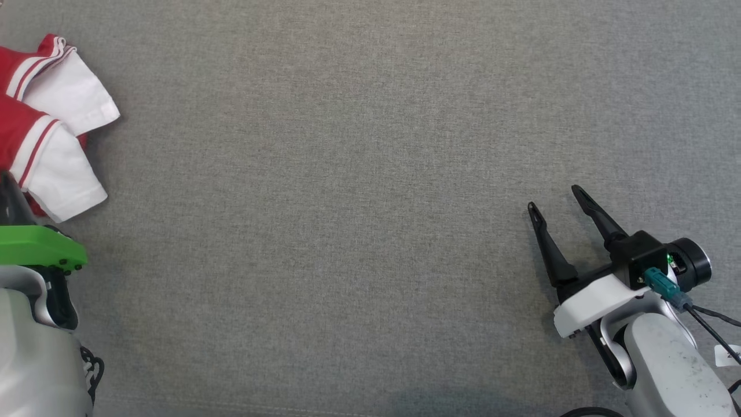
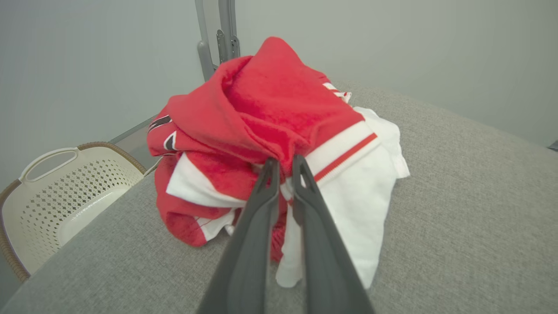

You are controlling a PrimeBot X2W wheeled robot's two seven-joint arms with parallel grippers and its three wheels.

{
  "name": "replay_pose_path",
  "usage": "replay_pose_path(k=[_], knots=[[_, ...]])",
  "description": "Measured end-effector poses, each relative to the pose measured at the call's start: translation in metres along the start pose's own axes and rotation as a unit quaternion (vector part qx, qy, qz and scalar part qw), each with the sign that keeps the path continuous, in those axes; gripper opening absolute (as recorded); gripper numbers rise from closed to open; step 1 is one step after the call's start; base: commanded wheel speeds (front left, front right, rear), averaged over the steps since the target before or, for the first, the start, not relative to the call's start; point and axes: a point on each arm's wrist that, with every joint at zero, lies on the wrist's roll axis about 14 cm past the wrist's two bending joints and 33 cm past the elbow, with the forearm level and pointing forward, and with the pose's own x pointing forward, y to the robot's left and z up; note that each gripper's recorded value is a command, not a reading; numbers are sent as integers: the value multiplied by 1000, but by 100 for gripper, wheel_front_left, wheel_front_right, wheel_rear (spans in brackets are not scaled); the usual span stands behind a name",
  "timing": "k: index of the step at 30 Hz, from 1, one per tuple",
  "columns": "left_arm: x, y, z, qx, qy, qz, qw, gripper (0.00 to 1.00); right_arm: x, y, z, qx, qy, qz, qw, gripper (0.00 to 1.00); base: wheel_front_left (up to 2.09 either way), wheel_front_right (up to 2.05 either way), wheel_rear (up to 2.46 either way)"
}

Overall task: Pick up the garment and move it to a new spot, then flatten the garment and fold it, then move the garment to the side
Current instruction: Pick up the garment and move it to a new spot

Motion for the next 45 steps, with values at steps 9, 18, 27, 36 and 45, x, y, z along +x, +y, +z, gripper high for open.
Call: replay_pose_path(k=[9, 18, 27, 36, 45], knots=[[7, -53, 81, -14, -112, -76, 991, 0, -11, 3, 18, 19, -20, -20, 999, 100, 0, 0, 0], [-14, -133, 157, 7, -198, -217, 956, 0, -36, 6, 35, 46, -40, -54, 997, 100, 0, 0, 0], [-58, -241, 171, -4, -209, -367, 906, 0, -87, -18, 29, 61, -34, -128, 989, 100, 0, 0, 0], [-147, -376, 129, -66, -147, -530, 833, 0, -136, -51, 31, 62, -43, -208, 975, 100, 0, 0, 0], [-231, -461, 87, -104, -70, -634, 763, 0, -185, -77, 25, 68, -40, -283, 956, 100, 0, 0, 0]])
